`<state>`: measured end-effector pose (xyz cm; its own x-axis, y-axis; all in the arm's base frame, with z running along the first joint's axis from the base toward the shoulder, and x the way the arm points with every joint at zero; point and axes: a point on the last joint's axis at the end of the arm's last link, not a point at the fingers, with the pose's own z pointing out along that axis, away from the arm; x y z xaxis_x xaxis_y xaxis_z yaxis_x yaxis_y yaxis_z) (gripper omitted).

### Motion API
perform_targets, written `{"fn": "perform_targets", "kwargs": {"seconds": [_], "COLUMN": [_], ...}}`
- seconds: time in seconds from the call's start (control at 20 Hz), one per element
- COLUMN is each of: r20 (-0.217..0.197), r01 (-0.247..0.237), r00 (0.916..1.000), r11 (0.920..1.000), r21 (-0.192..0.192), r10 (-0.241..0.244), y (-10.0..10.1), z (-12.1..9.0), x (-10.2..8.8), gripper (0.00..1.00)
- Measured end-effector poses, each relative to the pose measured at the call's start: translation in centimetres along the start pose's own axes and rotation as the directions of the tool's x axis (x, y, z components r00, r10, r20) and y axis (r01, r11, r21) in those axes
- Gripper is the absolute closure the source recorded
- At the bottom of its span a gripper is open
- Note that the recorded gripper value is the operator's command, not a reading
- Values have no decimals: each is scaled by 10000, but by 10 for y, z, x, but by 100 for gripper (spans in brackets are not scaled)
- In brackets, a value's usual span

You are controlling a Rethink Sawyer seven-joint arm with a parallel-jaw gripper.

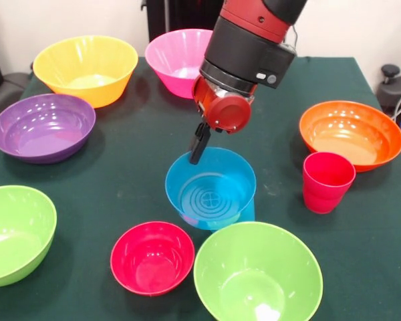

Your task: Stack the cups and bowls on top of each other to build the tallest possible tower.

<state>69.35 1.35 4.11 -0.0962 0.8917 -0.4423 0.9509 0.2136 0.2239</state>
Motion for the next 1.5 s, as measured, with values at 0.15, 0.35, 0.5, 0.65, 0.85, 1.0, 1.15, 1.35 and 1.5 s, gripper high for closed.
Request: {"fn": "perform_targets", "kwargs": {"seconds": [0.15, 0.35, 0.5, 0.65, 0.85, 1.0, 1.15, 1.35, 1.5], "r20": [95, 170, 203, 195, 167, 73, -54, -61, -63], "r01": [-88, -167, -247, -352, -444, -490, -487, -490, -486], "r00": [9999, 9997, 9995, 9992, 9989, 9988, 9988, 9988, 9988], "r11": [10000, 9998, 9996, 9993, 9990, 9988, 9987, 9987, 9987], "r21": [-35, -88, -110, -90, -30, 64, 158, 160, 156], "r10": [88, 169, 249, 353, 445, 489, 488, 491, 488], "y": [2, 3, 4, 4, 4, 3, 2, 2, 3], "z": [-1, -5, -6, -7, -9, -11, -12, -12, -12], "x": [1, 2, 2, 1, 0, 1, 5, 5, 5], "gripper": [100, 100, 100, 100, 100, 100, 100, 100, 100]}}
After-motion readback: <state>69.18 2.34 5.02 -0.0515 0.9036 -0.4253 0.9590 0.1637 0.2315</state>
